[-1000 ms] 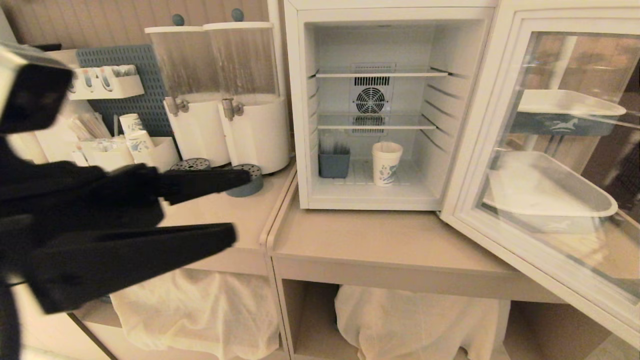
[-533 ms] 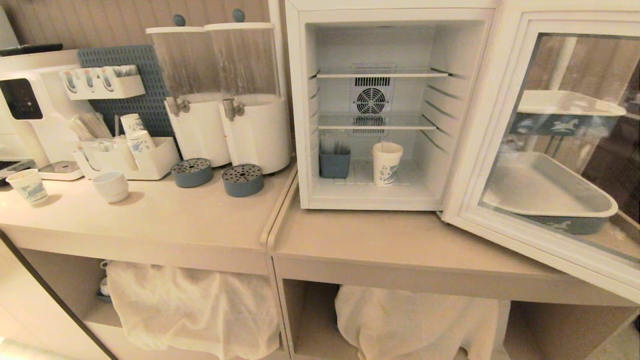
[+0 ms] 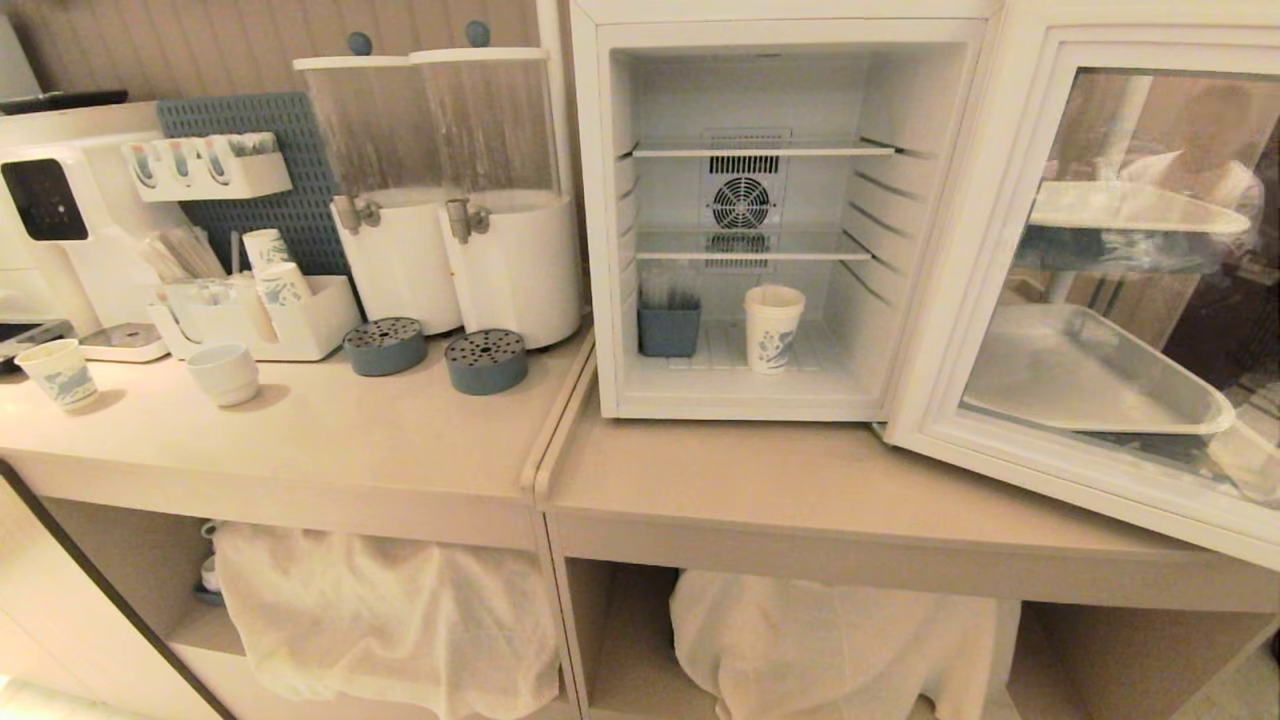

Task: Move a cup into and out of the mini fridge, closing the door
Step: Take the paper cup out of the freezer

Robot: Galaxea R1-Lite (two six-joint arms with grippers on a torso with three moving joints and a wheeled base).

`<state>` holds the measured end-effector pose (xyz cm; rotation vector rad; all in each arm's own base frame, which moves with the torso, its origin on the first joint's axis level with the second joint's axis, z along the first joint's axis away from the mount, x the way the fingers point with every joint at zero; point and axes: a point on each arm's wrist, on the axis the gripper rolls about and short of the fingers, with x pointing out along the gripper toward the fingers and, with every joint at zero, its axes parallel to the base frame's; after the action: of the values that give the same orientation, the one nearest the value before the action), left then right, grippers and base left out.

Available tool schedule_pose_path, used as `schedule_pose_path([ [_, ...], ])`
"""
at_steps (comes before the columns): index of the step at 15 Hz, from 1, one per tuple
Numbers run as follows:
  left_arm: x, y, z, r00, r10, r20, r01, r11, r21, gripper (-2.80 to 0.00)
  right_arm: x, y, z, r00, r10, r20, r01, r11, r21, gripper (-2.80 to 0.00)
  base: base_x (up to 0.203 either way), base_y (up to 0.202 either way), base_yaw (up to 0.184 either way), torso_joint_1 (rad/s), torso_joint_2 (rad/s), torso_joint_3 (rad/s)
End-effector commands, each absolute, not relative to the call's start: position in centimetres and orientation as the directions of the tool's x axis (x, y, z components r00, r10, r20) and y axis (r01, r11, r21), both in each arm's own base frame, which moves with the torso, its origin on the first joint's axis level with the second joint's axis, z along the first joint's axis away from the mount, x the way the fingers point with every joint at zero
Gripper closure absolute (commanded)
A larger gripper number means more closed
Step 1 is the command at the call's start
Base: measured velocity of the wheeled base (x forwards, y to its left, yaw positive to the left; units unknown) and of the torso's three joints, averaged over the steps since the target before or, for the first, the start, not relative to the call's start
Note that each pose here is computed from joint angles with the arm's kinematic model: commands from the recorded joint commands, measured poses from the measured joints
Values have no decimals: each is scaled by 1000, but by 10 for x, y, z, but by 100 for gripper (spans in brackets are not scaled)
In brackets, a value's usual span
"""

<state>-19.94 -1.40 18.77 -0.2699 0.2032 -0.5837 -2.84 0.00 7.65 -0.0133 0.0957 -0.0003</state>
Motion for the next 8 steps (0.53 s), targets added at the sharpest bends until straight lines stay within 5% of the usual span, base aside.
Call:
schedule_pose_path([
  [1,-172,-11,170,881,-439,-174,378,877,-297,-280,-28,0,77,995,-2,-95,0,1000,-14,0,0,0,0,0,0,0],
  [8,-81,-7,152,960,-278,22,279,957,-87,-280,-28,0,77,995,-2,-95,0,1000,-14,0,0,0,0,0,0,0],
])
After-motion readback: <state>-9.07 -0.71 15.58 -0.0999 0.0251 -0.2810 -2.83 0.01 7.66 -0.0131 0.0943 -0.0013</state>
